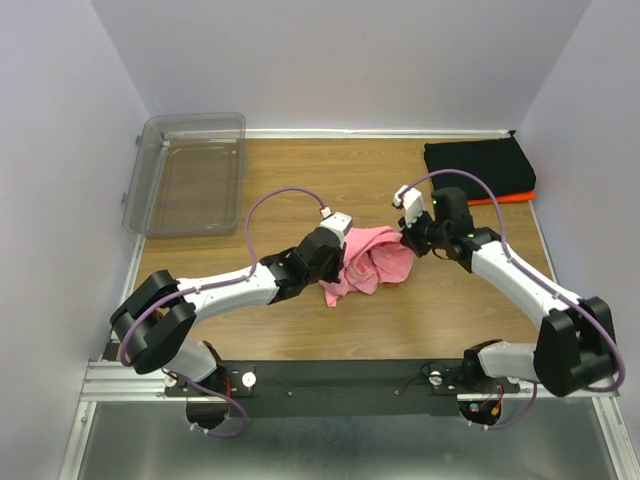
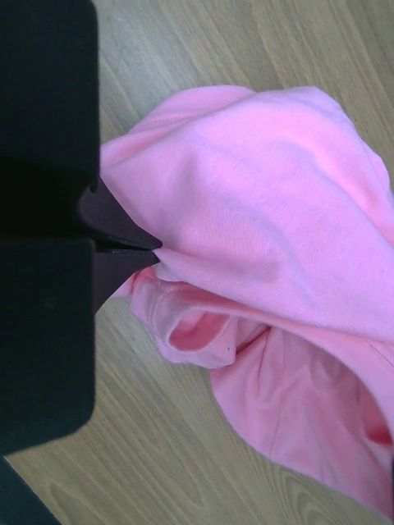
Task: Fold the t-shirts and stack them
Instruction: Flatten the tshirt out
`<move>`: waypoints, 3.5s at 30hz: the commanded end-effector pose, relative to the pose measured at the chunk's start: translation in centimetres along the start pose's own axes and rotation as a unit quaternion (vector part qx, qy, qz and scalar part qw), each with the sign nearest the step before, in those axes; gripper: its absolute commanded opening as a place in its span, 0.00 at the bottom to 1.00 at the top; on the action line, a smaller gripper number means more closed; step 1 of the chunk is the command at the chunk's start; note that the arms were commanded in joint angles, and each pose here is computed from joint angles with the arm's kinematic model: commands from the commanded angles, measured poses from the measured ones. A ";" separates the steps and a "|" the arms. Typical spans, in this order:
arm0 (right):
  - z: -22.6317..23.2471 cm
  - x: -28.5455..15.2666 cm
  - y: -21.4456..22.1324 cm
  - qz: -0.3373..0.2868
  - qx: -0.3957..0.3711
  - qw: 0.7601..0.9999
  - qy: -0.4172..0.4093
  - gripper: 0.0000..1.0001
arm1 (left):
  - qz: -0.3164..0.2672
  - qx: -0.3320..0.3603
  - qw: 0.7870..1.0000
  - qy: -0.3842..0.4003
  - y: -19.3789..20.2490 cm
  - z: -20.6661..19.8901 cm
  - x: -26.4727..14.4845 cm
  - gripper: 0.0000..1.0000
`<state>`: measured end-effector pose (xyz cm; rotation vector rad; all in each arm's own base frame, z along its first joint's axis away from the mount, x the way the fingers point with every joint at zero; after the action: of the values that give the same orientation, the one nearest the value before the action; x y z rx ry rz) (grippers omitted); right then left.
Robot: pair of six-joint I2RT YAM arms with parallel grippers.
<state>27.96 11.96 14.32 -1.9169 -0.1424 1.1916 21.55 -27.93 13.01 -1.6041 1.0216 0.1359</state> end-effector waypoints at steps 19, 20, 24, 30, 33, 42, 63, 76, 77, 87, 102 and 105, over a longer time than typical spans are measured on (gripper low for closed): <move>-4.3 -30.7 -22.2 -0.358 -0.067 0.903 0.227 0.00 | -0.282 0.028 0.895 0.345 -16.7 -10.9 -19.7 0.00; -4.2 -31.7 -22.6 -0.366 -0.067 0.899 0.233 0.01 | -0.272 0.023 0.889 0.367 -16.7 -11.6 -19.9 0.00; -3.9 -36.8 -23.9 -0.401 -0.070 0.869 0.282 0.01 | -0.237 0.041 0.874 0.422 -16.5 -15.3 -19.5 0.00; -2.8 -41.9 -24.0 -0.428 -0.078 0.838 0.329 0.01 | -0.220 0.057 0.872 0.434 -16.4 -19.9 -17.6 0.00; -2.3 -41.8 -24.0 -0.431 -0.083 0.843 0.312 0.01 | -0.222 0.060 0.879 0.417 -16.5 -20.2 -16.0 0.00; -0.9 -31.7 -26.9 -0.437 -0.076 0.896 0.014 0.00 | -0.214 -0.066 0.955 0.193 -11.8 -9.7 -8.6 0.37; -1.7 6.2 -30.3 -0.199 0.044 0.979 0.022 0.79 | -0.265 -0.231 0.935 0.057 -5.5 2.7 -18.2 0.98; 4.4 -0.1 -3.7 -0.031 0.013 0.983 -0.180 0.82 | -0.135 -0.198 0.971 0.014 -4.0 2.4 -5.3 0.98; 4.8 0.3 -3.6 -0.035 0.020 0.980 -0.197 0.82 | -0.140 -0.213 0.967 0.006 -5.3 2.6 -5.1 0.98; 3.3 6.9 -5.6 -0.016 0.089 0.968 -0.232 0.74 | -0.258 -0.217 0.941 -0.013 -9.0 5.1 -11.3 0.98; 5.2 11.7 -6.3 0.012 0.102 0.953 -0.284 0.57 | -0.273 -0.229 0.934 0.038 -5.3 6.0 -15.2 0.98; 6.1 11.0 -6.7 0.006 0.091 0.949 -0.301 0.14 | -0.270 -0.228 0.935 0.038 -5.2 6.1 -15.2 0.98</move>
<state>32.23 24.03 9.35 -1.3848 -0.2555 1.6696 18.59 -15.05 24.05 -2.2735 0.5697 -0.0805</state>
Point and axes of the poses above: each gripper's point midway between its finger pads, its own x axis out along the fingers, its own z axis along the line the jaws close on, y = z × x, the point moved 6 cm from there along -x, back along the fingers, and after that the axes turned 7 degrees about -x, right-handed, at the moved point
